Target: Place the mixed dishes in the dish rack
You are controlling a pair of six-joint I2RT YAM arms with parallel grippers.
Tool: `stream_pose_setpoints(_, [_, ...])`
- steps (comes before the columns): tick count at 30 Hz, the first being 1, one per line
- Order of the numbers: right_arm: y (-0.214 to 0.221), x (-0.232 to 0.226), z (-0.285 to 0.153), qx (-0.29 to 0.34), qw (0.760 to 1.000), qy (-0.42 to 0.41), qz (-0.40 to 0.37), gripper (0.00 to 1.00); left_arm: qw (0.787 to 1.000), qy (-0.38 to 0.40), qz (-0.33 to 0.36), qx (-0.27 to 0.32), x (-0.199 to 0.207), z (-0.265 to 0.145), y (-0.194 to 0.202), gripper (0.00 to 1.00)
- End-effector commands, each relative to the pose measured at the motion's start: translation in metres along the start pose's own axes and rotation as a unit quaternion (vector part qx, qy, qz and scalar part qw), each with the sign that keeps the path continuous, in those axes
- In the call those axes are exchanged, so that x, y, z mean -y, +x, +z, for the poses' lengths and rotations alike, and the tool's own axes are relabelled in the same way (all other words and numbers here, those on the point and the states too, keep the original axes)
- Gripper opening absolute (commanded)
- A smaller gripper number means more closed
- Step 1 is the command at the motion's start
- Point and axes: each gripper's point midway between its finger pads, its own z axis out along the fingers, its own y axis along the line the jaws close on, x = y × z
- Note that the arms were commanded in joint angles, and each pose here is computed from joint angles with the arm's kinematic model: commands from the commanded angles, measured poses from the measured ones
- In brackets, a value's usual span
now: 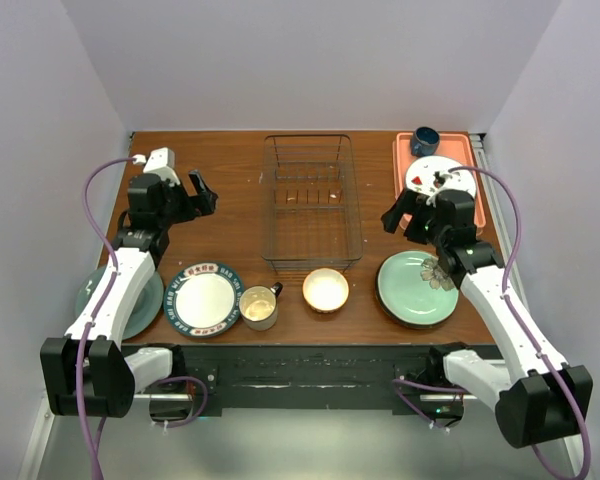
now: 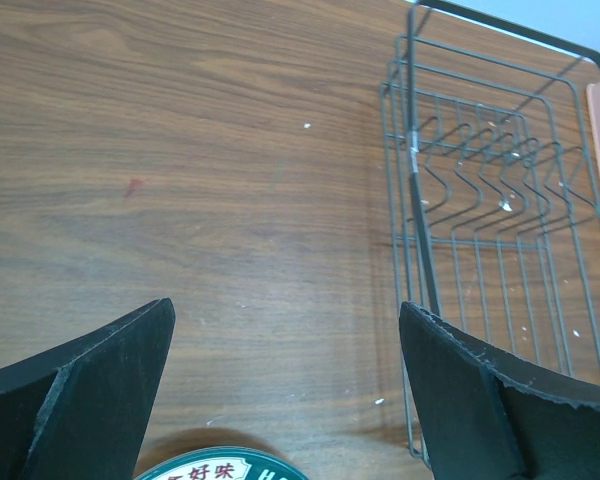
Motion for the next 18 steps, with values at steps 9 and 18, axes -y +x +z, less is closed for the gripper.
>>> stream_pose_setpoints(9, [0.053, -0.010, -0.008, -0.078, 0.995, -0.058, 0.025, 0.99, 0.995, 0.094, 0.013, 0.008, 0.033, -0.005, -0.002, 1.00])
stream_pose_setpoints(18, [0.054, -0.042, -0.022, -0.088, 0.983, -0.159, -0.002, 0.98, 0.992, 0.129, 0.010, -0.004, 0.044, -0.005, 0.003, 1.00])
